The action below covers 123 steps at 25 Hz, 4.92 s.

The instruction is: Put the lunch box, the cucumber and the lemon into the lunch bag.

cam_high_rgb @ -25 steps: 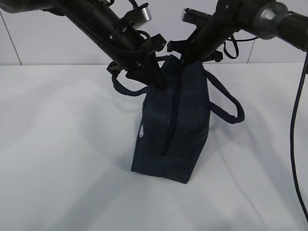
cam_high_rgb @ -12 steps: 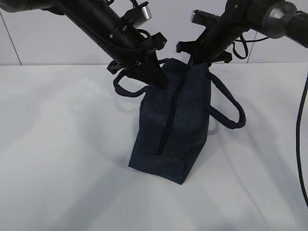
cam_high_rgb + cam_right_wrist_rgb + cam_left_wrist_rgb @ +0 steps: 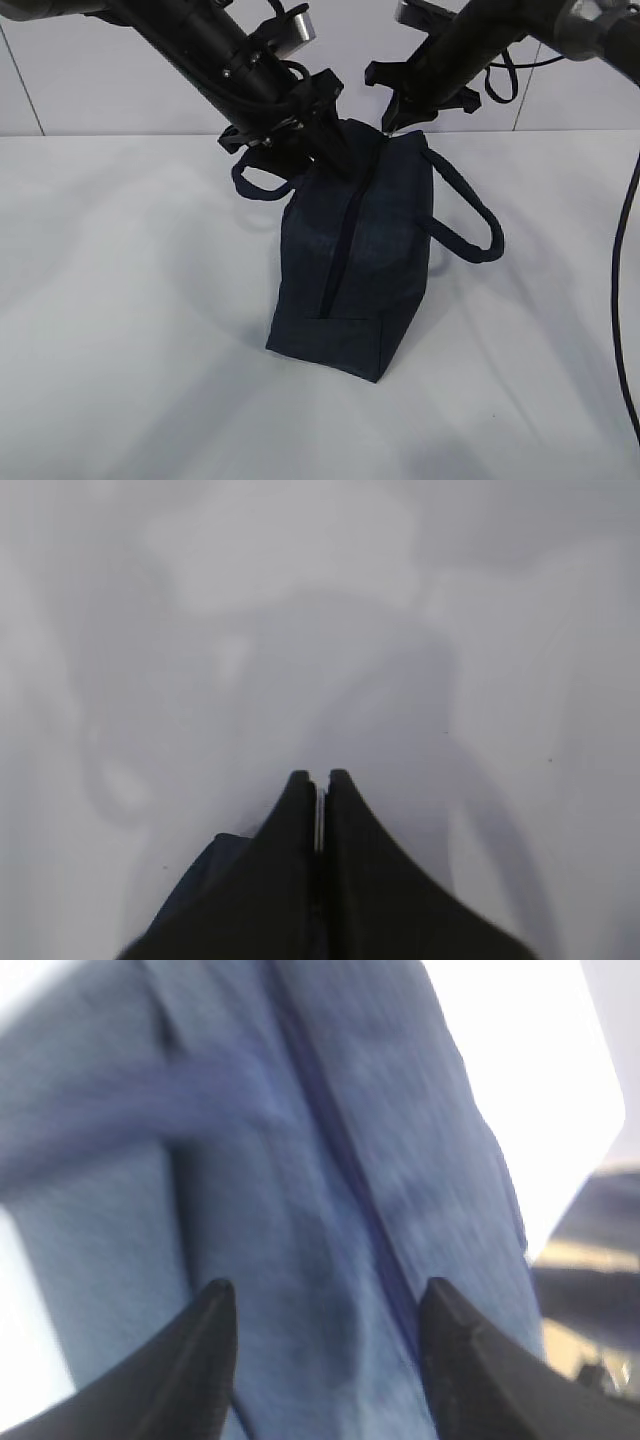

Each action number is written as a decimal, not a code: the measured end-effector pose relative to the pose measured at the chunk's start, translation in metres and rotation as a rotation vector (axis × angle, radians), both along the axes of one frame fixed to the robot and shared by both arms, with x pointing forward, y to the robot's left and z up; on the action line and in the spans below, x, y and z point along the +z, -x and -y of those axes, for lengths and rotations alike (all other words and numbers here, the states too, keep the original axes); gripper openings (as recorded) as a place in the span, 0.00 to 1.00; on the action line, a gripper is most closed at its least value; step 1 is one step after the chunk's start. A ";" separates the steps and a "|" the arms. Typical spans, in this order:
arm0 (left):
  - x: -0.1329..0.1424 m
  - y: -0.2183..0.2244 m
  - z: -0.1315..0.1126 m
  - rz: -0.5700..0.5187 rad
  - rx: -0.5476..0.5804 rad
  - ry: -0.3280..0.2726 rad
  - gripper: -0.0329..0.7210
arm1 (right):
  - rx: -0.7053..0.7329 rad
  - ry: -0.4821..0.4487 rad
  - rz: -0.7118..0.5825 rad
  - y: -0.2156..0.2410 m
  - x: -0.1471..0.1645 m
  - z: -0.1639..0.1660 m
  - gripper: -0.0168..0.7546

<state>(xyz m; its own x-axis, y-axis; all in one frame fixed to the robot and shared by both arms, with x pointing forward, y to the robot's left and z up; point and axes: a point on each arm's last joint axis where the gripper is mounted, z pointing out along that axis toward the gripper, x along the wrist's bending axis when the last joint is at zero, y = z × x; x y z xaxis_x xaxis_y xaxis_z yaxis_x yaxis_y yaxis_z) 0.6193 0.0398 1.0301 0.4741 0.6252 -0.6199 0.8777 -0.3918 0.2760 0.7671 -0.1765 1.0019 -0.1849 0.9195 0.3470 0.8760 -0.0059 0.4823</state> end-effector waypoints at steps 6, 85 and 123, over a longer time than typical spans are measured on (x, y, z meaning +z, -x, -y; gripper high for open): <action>0.002 -0.012 -0.002 0.070 0.086 0.036 0.61 | 0.017 -0.011 -0.016 0.003 0.006 -0.001 0.03; 0.048 -0.028 -0.049 0.256 0.167 -0.308 0.52 | -0.032 0.168 0.187 0.027 0.111 0.023 0.60; 0.148 0.110 -0.132 0.445 0.263 -0.425 0.44 | 0.136 0.279 0.272 0.374 0.191 0.083 0.59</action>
